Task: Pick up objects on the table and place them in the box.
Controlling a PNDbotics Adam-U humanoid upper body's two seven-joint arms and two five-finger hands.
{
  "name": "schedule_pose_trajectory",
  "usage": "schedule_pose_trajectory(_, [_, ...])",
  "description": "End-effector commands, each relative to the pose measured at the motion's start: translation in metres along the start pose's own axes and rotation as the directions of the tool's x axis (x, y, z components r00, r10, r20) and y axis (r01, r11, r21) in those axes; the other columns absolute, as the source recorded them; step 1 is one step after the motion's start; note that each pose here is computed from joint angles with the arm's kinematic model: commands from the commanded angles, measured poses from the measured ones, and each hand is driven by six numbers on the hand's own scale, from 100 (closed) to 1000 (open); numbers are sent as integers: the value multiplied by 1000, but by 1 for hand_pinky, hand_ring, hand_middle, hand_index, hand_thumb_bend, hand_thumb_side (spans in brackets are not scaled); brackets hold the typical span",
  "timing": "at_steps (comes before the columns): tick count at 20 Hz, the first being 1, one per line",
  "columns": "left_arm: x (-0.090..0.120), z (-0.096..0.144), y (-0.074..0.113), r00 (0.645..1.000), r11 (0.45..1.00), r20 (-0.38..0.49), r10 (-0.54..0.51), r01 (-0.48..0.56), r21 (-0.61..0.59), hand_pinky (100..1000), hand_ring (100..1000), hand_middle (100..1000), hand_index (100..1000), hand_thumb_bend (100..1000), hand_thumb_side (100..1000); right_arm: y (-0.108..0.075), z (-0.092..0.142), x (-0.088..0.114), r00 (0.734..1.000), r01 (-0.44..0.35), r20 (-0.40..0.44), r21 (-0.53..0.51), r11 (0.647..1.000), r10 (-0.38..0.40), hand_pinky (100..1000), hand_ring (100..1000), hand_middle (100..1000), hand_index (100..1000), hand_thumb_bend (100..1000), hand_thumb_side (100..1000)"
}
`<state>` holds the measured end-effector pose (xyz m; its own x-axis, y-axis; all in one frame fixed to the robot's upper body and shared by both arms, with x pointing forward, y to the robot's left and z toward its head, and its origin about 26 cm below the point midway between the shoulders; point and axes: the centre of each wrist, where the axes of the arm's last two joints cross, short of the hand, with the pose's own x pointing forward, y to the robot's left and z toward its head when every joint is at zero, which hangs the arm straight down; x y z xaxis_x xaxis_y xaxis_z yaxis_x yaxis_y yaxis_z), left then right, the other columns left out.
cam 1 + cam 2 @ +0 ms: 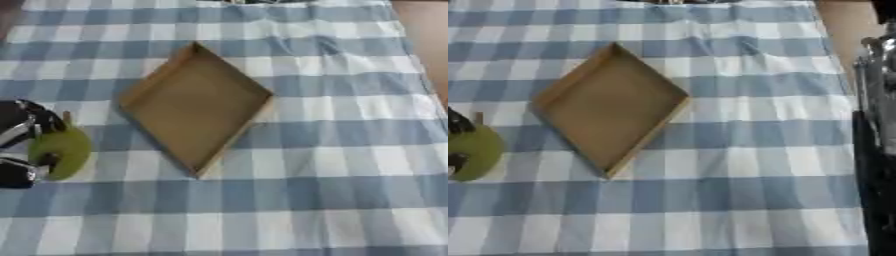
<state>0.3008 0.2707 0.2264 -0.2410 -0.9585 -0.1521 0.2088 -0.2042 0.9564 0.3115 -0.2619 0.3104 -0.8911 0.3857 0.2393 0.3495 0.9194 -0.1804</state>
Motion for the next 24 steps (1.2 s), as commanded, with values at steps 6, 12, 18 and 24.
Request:
schedule_pose_trajectory(6, [-5,4,10,997,996,-15,-80,81,24,809,793,800,896,462,151,-1,-5,6,1000,5,30,8,1000,-5,846,800,715,799,100,573])
schedule_pose_trajectory(12, [-5,4,8,985,986,-43,-168,168,-6,821,823,831,921,537,233,0,-5,6,1000,9,29,17,1000,-9,846,800,715,798,100,573])
schedule_pose_trajectory(18, [-4,0,4,983,982,-38,-180,178,-68,806,818,826,920,546,285,0,-5,6,1000,12,27,18,1000,-13,847,800,715,799,100,573])
schedule_pose_trajectory(24, [-6,-8,-1,991,983,-21,-132,128,-128,745,759,703,877,498,292,1,-5,6,1000,16,27,19,1000,-16,847,800,715,799,100,573])
